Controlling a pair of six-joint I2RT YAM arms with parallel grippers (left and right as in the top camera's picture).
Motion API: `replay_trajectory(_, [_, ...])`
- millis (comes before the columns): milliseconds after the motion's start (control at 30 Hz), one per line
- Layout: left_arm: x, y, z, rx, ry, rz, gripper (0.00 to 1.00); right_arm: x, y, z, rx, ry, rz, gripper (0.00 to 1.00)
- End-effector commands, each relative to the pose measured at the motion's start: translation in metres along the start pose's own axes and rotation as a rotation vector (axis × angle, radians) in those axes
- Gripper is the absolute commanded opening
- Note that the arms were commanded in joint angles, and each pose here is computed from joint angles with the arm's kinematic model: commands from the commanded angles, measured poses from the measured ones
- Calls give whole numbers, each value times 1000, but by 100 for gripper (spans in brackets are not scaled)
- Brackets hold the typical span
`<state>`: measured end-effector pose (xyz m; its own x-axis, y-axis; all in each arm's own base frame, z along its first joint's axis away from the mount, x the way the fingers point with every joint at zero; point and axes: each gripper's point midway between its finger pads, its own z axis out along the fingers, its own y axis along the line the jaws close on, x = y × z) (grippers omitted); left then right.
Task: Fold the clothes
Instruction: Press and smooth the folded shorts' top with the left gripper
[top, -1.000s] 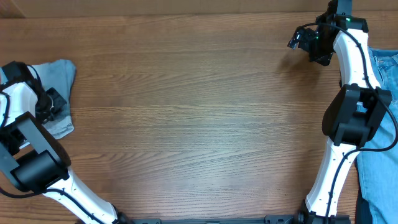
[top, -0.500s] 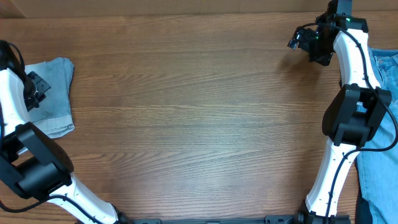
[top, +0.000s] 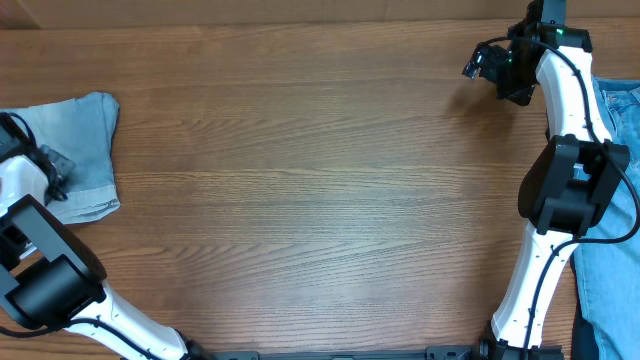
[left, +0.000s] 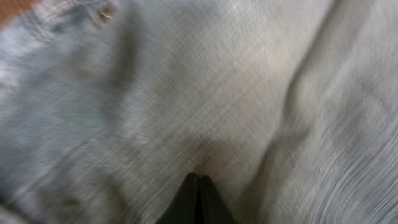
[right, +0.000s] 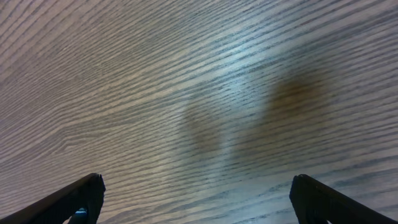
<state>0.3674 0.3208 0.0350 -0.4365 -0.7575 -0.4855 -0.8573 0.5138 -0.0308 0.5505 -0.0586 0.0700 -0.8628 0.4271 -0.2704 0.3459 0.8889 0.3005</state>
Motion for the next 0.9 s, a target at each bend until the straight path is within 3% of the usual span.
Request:
replay_trajectory(0, [37,-2,15,58,65,156,4,-14,8,-27,-21,-62,-7,100])
replay_trajectory(167, [64,-21,18,181,114,384,4,-14,8,-27,-21,-62,-7,100])
replay_trajectory(400, [92,-45,10,166,167,530,4,-14,8,-27,-21,-62,-7,100])
replay_trajectory(500, [89,-46,7,146,179,336,4,-14,8,-27,-21,-62,-7,100])
replay_trajectory(567, [75,-49,-5,147,153,285,4,-14,8,-27,-21,-62,-7,100])
replay_trajectory(633, [54,-31,-25,32,97,139,4,-14,8,-27,-21,-62,-6,100])
replay_trajectory(800, [-9,-20,-108,18,-140,-120,4,-14,8,-27,-21,-62,-7,100])
replay_trajectory(867, [8,-10,-118,-7,-80,-254,4,-14,8,-27,-21,-62,-7,100])
